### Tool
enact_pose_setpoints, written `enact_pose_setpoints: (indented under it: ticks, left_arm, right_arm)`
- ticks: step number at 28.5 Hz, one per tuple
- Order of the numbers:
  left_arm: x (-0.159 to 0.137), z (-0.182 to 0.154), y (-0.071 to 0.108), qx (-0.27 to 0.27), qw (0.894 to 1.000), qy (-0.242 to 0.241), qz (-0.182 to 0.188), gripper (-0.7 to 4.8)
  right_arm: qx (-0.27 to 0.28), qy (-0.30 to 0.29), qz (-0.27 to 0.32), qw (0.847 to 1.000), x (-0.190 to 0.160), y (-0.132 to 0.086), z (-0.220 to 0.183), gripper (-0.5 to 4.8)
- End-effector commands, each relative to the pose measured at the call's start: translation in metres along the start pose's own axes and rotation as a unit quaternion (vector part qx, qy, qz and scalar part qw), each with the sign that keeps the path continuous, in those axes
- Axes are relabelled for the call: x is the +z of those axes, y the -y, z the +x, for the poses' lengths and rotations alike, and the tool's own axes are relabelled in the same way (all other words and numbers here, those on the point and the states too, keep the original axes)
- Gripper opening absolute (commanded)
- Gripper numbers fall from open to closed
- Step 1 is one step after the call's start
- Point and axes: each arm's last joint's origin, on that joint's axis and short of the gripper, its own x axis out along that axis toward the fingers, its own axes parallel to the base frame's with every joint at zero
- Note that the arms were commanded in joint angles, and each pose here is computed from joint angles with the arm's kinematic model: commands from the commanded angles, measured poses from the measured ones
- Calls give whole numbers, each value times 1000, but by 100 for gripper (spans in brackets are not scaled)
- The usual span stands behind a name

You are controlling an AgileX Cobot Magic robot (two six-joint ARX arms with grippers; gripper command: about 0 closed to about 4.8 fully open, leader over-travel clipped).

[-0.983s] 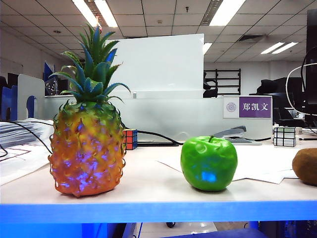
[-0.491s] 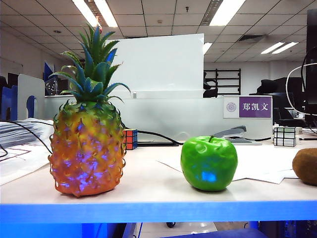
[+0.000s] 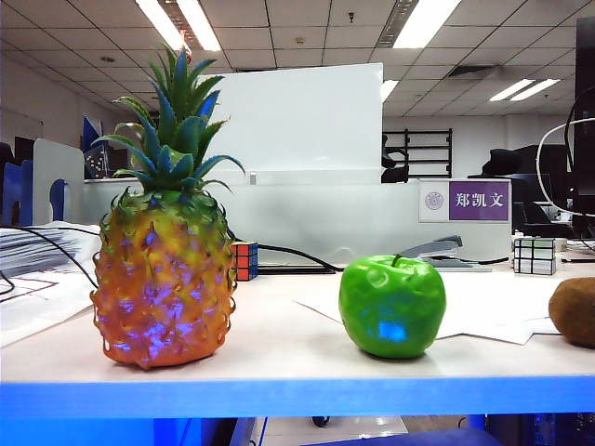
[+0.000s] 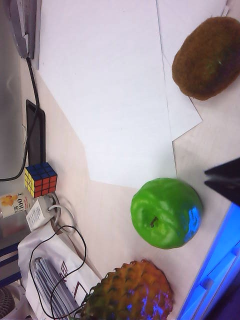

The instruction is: Arrange all the fruits from large to small from left to right in a row.

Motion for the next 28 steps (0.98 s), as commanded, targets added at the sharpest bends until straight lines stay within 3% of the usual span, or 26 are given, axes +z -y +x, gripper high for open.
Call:
enact_pose_setpoints:
  ticks: [1,5,8,11,17,22,28]
  left_arm:
    - [2,0,0,2,1000,7,1,-4]
    - [2,0,0,2,1000,7,1,-4]
    - [2,0,0,2,1000,7,1,-4]
    - [2,0,0,2,1000,7,0,-4]
    - [2,0,0,2,1000,7,1,-4]
    - [2,0,0,2,1000,7,1,-4]
    - [2,0,0,2,1000,7,1,-4]
  right_arm:
    - [0,9,-7,1000,2,0,0,-5]
    - [-40,29,-107,993,5,2,0,-5]
    - [-97,60,-126,985,6,6,3,-5]
    - [-153,94,-122,976,2,12,8,-5]
    - [-155,122,-105,975,-9,17,16,-5]
    - [-187,117,-40,975,-18,26,17,-5]
    - [-213,123,-32,969,-17,31,15,-5]
